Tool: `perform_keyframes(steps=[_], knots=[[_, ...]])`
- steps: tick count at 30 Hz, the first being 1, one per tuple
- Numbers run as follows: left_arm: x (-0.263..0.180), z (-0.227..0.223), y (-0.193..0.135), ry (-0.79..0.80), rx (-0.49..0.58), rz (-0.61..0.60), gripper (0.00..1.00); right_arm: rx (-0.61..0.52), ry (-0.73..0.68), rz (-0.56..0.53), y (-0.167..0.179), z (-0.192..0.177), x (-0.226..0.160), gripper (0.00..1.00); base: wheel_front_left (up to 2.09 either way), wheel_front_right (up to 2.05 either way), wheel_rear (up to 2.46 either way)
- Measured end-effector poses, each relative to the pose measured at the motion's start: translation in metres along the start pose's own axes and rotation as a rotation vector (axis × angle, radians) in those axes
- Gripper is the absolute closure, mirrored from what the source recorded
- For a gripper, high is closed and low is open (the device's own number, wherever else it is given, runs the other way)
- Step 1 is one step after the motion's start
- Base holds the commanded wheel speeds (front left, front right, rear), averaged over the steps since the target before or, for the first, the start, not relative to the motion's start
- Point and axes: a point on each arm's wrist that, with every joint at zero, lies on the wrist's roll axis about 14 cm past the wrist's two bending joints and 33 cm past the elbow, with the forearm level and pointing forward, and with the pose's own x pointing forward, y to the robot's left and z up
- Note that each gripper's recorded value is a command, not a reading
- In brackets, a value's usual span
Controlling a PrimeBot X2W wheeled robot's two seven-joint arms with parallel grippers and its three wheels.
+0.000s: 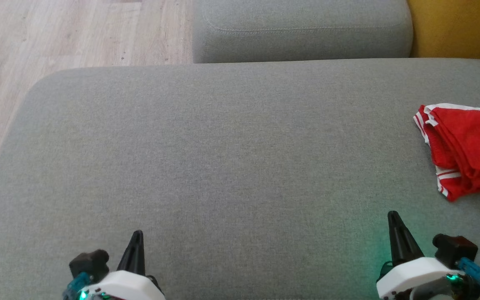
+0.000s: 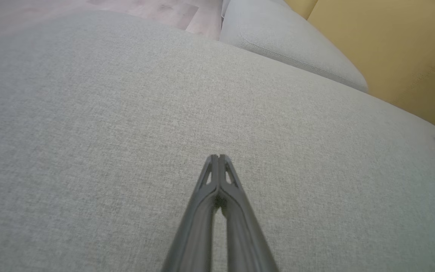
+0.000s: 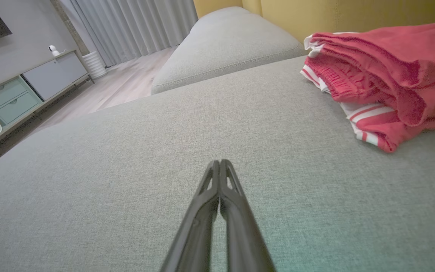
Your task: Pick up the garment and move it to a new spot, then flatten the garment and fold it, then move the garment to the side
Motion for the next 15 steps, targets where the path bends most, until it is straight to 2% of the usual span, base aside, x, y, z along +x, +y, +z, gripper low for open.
perform_keyframes(steps=[15], knots=[[0.0040,0.0031,0.0080,0.017,-0.164,0.031,1.00,0.172,-0.005,-0.042,-0.0091,0.0039,0.0000,1.00,0.00,0.00,0.00]])
